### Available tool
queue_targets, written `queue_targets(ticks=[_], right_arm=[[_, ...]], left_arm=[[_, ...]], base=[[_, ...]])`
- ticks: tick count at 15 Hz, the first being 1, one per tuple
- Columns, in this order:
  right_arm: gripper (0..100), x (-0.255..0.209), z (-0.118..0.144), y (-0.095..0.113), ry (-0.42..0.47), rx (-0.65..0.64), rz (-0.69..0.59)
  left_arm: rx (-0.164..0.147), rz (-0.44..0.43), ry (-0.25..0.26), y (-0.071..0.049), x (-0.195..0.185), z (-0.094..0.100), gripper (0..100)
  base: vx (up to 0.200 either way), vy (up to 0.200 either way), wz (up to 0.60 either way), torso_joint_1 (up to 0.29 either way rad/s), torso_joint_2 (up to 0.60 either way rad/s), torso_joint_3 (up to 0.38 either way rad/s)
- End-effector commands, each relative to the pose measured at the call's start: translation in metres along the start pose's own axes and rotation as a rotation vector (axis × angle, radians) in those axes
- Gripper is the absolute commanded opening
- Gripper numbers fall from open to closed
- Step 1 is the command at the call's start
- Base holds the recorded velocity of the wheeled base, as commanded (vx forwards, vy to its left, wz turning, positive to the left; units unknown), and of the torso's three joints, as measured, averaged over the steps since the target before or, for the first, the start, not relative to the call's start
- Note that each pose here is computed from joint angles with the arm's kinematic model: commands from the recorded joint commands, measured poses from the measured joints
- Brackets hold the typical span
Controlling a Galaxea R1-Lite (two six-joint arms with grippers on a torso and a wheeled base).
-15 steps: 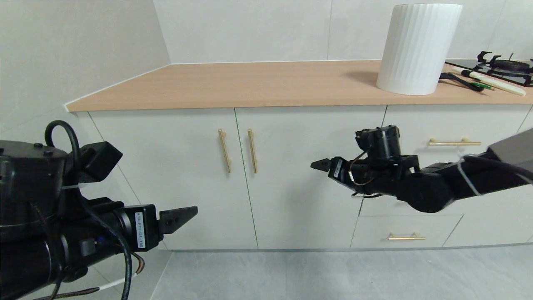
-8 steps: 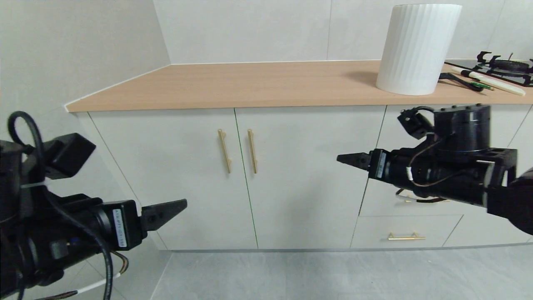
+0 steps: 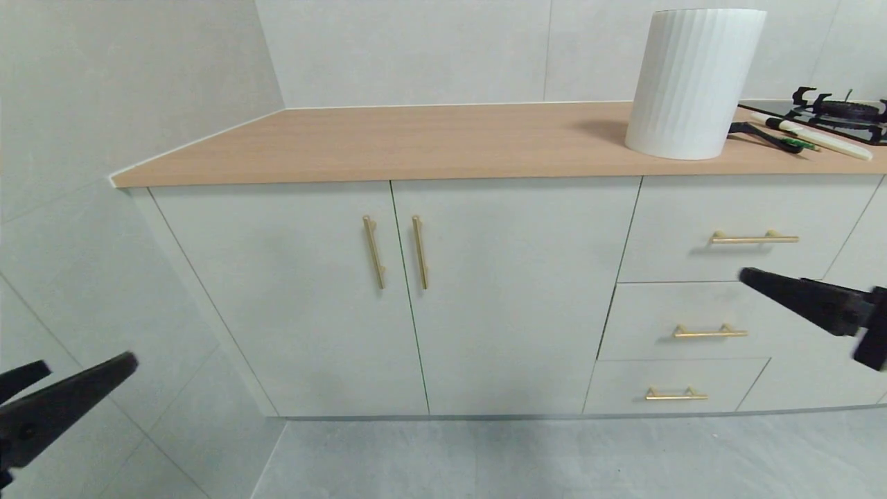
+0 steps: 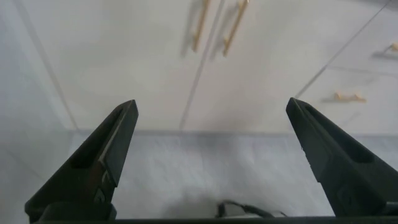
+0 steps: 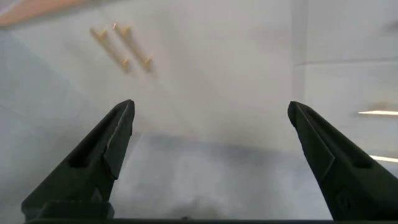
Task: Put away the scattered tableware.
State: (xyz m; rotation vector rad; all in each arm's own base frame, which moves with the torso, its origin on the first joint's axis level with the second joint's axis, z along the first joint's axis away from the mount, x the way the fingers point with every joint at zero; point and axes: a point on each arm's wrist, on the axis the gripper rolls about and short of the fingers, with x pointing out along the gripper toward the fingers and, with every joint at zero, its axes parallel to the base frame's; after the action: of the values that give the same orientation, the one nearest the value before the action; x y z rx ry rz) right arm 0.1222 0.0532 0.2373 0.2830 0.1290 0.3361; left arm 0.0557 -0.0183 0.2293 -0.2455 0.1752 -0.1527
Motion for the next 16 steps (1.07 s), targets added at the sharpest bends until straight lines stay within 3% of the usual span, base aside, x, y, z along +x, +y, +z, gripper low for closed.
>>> queue_targets(ticks=[1, 4, 6, 9, 12, 13, 14, 15, 16], right_arm=[[100, -0.105, -0.010, -0.016, -0.212, -0.073, -0.105], [100, -0.161, -0.035, -0.017, -0.275, -0.190, -0.189], [100, -0.186, -0.055, -0.014, -0.323, -0.211, -0.255], [100, -0.193, -0.071, -0.012, -0.347, -0.224, -0.359], [100, -0.199, -0.087, -0.010, -0.360, -0.280, -0.347], [100, -0.198, -0.088, -0.011, -0.365, -0.268, -0.398], [100, -0.198, -0.089, -0.012, -0.364, -0.266, -0.417], [100, -0.193, -0.094, -0.016, -0.336, -0.266, -0.433], [100, -0.188, -0.100, -0.019, -0.307, -0.263, -0.438]], left_arm=[[0.021, -0.002, -0.186, 0.022, -0.056, -0.028, 100], [0.042, 0.046, -0.263, 0.028, -0.084, -0.043, 100], [0.036, 0.062, -0.319, 0.031, -0.097, -0.052, 100], [0.043, 0.109, -0.325, 0.032, -0.106, -0.068, 100], [0.042, 0.216, -0.336, 0.030, -0.104, -0.071, 100], [0.046, 0.270, -0.338, 0.028, -0.103, -0.076, 100], [0.056, 0.296, -0.350, 0.027, -0.104, -0.079, 100], [0.147, 0.305, -0.354, 0.028, -0.105, -0.097, 100], [0.158, 0.328, -0.334, 0.031, -0.099, -0.103, 100]], base=[[0.000, 0.000, 0.00, 0.000, 0.00, 0.000], [0.000, 0.000, 0.00, 0.000, 0.00, 0.000], [0.000, 0.000, 0.00, 0.000, 0.00, 0.000], [0.000, 0.000, 0.00, 0.000, 0.00, 0.000], [0.000, 0.000, 0.00, 0.000, 0.00, 0.000], [0.000, 0.000, 0.00, 0.000, 0.00, 0.000], [0.000, 0.000, 0.00, 0.000, 0.00, 0.000], [0.000, 0.000, 0.00, 0.000, 0.00, 0.000], [0.000, 0.000, 0.00, 0.000, 0.00, 0.000]])
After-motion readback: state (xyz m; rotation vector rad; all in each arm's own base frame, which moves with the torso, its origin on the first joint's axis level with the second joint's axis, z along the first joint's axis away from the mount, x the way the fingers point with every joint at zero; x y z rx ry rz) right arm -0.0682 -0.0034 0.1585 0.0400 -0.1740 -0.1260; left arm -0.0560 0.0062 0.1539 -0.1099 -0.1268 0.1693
